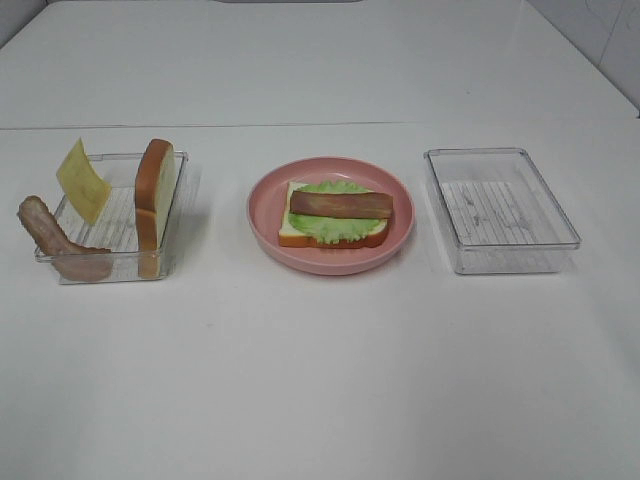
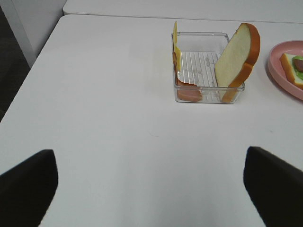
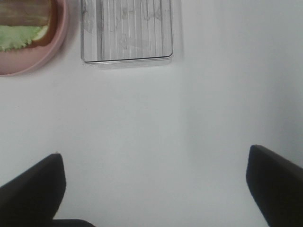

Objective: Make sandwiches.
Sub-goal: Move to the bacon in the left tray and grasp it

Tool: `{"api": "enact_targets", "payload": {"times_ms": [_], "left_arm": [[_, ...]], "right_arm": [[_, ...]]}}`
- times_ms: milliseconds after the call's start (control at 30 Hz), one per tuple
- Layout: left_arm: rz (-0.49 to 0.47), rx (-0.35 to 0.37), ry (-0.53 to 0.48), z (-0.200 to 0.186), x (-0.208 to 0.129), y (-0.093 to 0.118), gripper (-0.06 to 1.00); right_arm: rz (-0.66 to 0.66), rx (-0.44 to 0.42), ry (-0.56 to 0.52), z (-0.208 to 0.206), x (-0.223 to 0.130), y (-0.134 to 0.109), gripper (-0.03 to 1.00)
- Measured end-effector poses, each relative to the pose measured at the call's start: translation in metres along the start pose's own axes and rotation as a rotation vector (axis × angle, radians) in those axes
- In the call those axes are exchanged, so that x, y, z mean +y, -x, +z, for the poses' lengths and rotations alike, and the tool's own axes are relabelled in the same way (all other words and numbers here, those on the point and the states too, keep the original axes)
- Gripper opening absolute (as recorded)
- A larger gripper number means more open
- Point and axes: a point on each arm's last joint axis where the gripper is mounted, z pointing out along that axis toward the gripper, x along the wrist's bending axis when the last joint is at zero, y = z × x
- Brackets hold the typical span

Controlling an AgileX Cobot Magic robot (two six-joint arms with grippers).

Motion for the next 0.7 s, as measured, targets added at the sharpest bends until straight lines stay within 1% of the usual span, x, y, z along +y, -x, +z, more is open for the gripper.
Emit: {"api": "enact_targets", "payload": {"times_ms": [33,67,100,133,200,233,267,300,333,400,433,500,533,600,633,700], "left_arm": [[0.000,0.000,0.000,0.000,0.000,0.000,0.99],[0.000,0.000,0.000,0.000,0.000,0.000,0.99],[0.000,0.000,0.000,0.000,0.000,0.000,0.99],[0.000,0.000,0.000,0.000,0.000,0.000,0.99],[0.000,0.000,0.000,0.000,0.000,0.000,0.99],[0.000,0.000,0.000,0.000,0.000,0.000,0.99],[0.000,0.000,0.000,0.000,0.000,0.000,0.99],[0.000,0.000,0.000,0.000,0.000,0.000,0.99],[0.000,0.000,0.000,0.000,0.000,0.000,0.99],[0.000,0.000,0.000,0.000,0.000,0.000,0.99],[0.000,0.000,0.000,0.000,0.000,0.000,0.99],[0.000,0.000,0.000,0.000,0.000,0.000,0.99],[0.000,0.000,0.000,0.000,0.000,0.000,0.99],[0.000,0.000,0.000,0.000,0.000,0.000,0.99],[0.000,0.000,0.000,0.000,0.000,0.000,0.99],[0.000,0.000,0.000,0.000,0.000,0.000,0.99]], "right_arm": [[0.000,0.000,0.000,0.000,0.000,0.000,0.98],[-0.001,0.001,0.039,-0.009,-0.011,0.000,0.98],[-0.003,0.004,0.109,-0.022,-0.031,0.000,0.98],[-0.003,0.004,0.109,-0.022,-0.031,0.000,0.98],[-0.007,0.009,0.220,-0.041,-0.062,0.000,0.98],[-0.007,0.009,0.220,-0.041,-0.062,0.000,0.98],[-0.008,0.009,0.244,-0.044,-0.071,0.000,0.98],[-0.010,0.011,0.308,-0.051,-0.089,0.000,0.98],[-0.010,0.011,0.308,-0.051,-0.089,0.000,0.98],[-0.013,0.012,0.353,-0.057,-0.104,0.000,0.98],[-0.013,0.012,0.353,-0.057,-0.104,0.000,0.98],[-0.017,0.015,0.426,-0.066,-0.131,0.001,0.98],[-0.017,0.015,0.426,-0.066,-0.131,0.001,0.98],[-0.018,0.015,0.456,-0.060,-0.147,0.001,0.98],[-0.018,0.015,0.456,-0.060,-0.147,0.001,0.98],[-0.019,0.016,0.470,-0.050,-0.162,0.002,0.98]]}}
